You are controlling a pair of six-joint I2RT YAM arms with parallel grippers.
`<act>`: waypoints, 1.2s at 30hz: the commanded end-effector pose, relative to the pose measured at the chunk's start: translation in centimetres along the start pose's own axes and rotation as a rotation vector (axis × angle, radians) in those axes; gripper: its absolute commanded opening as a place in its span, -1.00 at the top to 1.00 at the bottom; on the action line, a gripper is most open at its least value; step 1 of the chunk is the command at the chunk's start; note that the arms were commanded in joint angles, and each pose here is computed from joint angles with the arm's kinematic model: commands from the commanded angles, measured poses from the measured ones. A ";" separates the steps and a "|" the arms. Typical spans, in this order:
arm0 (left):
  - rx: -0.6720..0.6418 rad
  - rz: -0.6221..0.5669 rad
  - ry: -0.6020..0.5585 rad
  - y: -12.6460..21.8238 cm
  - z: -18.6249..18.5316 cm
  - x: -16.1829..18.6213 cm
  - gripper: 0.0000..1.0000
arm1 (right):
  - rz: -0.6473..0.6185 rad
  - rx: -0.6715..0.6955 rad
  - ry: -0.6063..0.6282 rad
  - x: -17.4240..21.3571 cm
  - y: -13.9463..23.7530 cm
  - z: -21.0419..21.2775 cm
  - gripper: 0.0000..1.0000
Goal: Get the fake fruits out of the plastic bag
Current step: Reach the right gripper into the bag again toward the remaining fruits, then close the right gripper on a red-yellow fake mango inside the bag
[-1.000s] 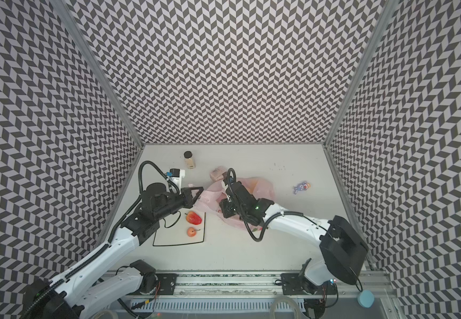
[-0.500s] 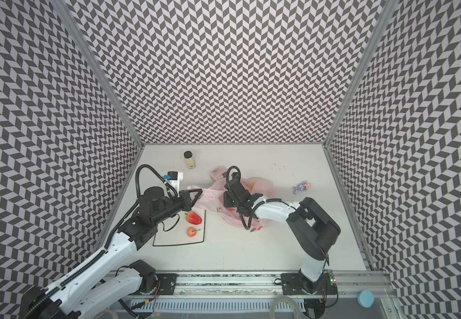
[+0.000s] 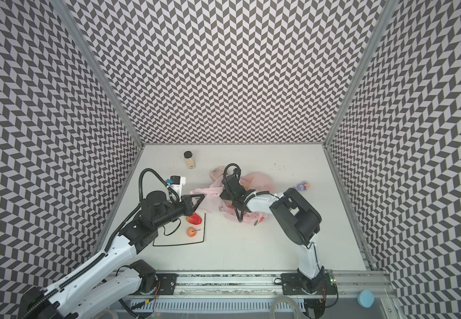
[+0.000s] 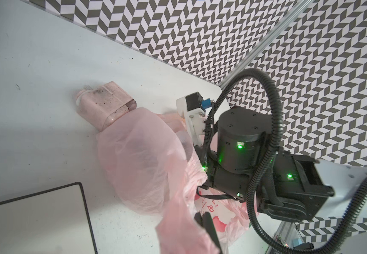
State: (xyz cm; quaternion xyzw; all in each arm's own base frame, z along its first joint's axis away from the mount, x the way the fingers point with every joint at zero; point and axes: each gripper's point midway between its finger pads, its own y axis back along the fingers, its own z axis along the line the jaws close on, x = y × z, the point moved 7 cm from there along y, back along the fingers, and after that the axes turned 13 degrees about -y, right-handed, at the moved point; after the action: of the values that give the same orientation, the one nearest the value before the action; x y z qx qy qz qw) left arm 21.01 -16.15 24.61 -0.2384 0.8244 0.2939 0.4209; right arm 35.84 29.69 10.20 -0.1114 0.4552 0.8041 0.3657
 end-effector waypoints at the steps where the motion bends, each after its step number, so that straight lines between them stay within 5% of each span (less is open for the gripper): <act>1: 0.015 0.021 0.011 -0.1 -0.3 0.6 1.00 | -0.088 -0.003 -0.060 -1.2 -1.4 0.5 -0.50; 10: 0.027 0.042 0.009 -0.1 -0.8 1.1 1.00 | -0.118 0.085 -0.029 -1.0 -3.7 -0.5 -0.35; 16: -0.006 0.028 0.019 0.1 -0.4 1.0 1.00 | -0.100 0.068 0.019 -1.3 -3.1 0.0 0.12; 21: -0.039 0.004 0.032 0.3 -0.1 1.0 1.00 | -0.070 -0.005 0.060 -1.8 -0.5 0.9 0.37; 36: -0.087 -0.045 0.047 0.1 0.5 0.6 1.00 | 0.124 -0.193 0.286 -0.5 10.3 -0.5 0.42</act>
State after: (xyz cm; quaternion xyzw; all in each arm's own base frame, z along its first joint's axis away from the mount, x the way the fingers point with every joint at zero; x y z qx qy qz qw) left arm 20.76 -15.92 23.66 -0.2626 0.8203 0.3192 0.3953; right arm 30.50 26.32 15.53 -0.1993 0.4404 0.8324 0.2709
